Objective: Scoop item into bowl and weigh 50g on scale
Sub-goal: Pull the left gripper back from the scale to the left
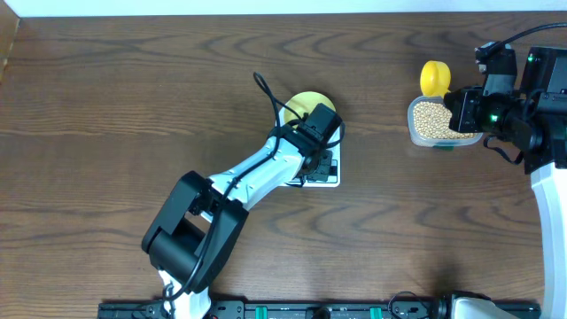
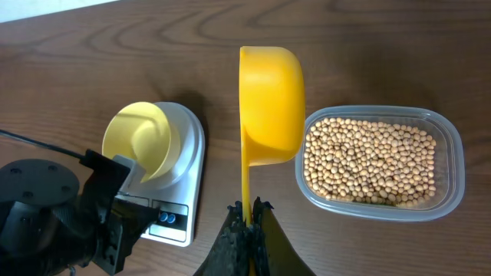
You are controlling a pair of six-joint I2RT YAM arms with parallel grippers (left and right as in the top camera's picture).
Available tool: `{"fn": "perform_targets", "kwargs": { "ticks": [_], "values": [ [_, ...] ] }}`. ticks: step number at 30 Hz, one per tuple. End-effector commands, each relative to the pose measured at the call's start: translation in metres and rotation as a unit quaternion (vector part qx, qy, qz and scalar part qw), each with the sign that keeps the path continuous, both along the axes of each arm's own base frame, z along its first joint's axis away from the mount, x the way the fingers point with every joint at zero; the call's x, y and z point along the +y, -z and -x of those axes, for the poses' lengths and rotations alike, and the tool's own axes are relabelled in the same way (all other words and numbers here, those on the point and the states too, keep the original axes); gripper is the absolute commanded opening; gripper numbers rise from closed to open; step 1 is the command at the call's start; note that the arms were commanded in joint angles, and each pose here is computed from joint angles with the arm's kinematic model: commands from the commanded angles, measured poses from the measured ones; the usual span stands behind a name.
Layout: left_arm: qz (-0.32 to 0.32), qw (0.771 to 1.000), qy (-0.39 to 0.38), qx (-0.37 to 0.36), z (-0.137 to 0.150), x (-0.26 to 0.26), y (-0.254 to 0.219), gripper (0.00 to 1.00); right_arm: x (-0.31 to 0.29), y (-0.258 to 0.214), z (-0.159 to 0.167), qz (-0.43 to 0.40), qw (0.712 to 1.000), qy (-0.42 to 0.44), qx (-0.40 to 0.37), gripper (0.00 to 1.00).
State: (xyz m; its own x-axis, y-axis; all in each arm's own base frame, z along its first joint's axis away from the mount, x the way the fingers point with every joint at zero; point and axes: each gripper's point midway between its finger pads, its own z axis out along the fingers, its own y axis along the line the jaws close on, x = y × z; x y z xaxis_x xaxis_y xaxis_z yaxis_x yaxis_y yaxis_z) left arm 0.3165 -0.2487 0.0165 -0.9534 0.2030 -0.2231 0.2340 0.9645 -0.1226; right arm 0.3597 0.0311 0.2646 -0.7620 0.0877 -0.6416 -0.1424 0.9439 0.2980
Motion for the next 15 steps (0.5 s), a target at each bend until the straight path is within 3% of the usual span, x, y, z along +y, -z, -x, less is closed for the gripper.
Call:
{"fn": "perform_targets", "kwargs": {
  "ticks": [1, 2, 4, 6, 9, 15],
  "values": [
    [-0.022, 0.999, -0.021, -0.028, -0.005, 0.019, -0.019, 0.07, 0.0, -0.004, -0.003, 0.002, 1.0, -0.006, -0.009, 0.01],
    [-0.008, 0.999, -0.021, -0.045, -0.008, 0.017, -0.036, 0.13, 0.0, -0.004, -0.003, 0.002, 1.0, -0.006, -0.009, 0.01],
    [0.02, 0.996, -0.023, -0.081, -0.01, 0.015, -0.074, 0.43, 0.0, -0.004, -0.002, 0.002, 1.0, -0.006, -0.008, 0.01],
    [0.041, 0.993, -0.024, -0.107, -0.006, 0.019, -0.107, 0.6, 0.0, -0.003, -0.001, 0.001, 1.0, -0.006, -0.006, 0.01],
    [0.06, 0.989, -0.025, -0.132, 0.01, 0.031, -0.148, 0.77, 0.0, -0.002, 0.0, 0.001, 1.0, -0.006, -0.002, 0.01],
    [0.069, 0.982, -0.061, -0.167, 0.042, 0.084, -0.205, 0.87, 0.001, 0.001, 0.003, 0.0, 1.0, -0.007, 0.008, 0.01]
  ]
}}
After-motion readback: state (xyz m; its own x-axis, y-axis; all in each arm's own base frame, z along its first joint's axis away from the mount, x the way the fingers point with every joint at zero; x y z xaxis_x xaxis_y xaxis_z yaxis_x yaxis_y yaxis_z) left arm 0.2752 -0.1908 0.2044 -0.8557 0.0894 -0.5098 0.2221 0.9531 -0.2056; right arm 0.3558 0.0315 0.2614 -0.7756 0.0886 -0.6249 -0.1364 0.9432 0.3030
